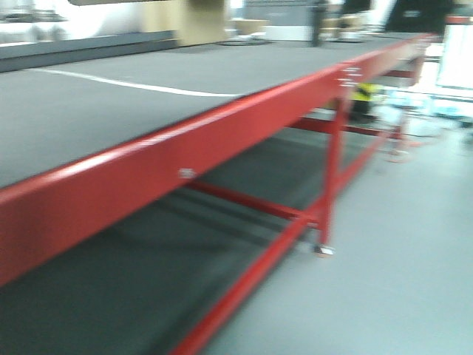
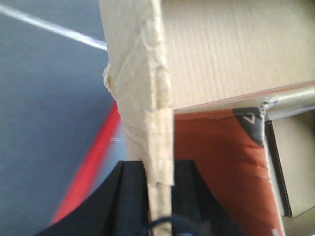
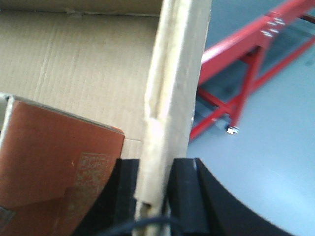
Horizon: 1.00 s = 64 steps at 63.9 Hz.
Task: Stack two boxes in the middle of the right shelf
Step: 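Drive the base past the red table toward the steel shelf rack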
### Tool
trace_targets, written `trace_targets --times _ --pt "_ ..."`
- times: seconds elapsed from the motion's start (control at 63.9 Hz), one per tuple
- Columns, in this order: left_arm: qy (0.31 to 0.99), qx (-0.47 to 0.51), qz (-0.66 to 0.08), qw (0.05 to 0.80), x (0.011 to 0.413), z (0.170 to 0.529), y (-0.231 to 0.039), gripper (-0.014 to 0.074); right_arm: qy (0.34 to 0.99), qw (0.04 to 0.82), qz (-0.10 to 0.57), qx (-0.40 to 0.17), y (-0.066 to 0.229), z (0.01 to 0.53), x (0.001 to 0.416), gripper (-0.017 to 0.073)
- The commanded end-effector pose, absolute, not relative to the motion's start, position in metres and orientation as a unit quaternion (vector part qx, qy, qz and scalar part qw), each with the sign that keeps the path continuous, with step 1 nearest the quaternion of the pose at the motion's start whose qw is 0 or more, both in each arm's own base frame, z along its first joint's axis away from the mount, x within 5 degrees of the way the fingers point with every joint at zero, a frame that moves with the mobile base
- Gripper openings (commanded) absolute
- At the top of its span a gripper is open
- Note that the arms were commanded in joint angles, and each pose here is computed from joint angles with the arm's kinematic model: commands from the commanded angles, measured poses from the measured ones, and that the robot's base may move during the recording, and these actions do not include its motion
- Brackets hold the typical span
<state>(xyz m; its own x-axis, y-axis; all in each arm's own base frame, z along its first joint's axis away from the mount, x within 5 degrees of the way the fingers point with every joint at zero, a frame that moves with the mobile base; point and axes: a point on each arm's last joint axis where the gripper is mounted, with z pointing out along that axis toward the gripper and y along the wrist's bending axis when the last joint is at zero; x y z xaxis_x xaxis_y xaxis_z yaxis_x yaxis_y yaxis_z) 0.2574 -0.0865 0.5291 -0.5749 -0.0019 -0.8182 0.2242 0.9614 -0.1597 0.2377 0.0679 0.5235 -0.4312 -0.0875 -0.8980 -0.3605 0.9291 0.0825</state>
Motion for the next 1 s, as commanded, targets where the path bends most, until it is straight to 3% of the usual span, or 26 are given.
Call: trace_targets --times 0.0,0.985 --pt "0.866 0.058 -0.116 0.482 0.2531 0.5378 -0.0816 -0.0111 0.817 0.551 0.109 -0.129 0.0612 0.5338 0.235 -0.0162" --pt "0.866 0.058 -0.116 0.482 0.2531 0.5378 -0.0816 -0.0111 0.817 0.551 0.109 -0.129 0.0612 0.5338 0.235 -0.0162"
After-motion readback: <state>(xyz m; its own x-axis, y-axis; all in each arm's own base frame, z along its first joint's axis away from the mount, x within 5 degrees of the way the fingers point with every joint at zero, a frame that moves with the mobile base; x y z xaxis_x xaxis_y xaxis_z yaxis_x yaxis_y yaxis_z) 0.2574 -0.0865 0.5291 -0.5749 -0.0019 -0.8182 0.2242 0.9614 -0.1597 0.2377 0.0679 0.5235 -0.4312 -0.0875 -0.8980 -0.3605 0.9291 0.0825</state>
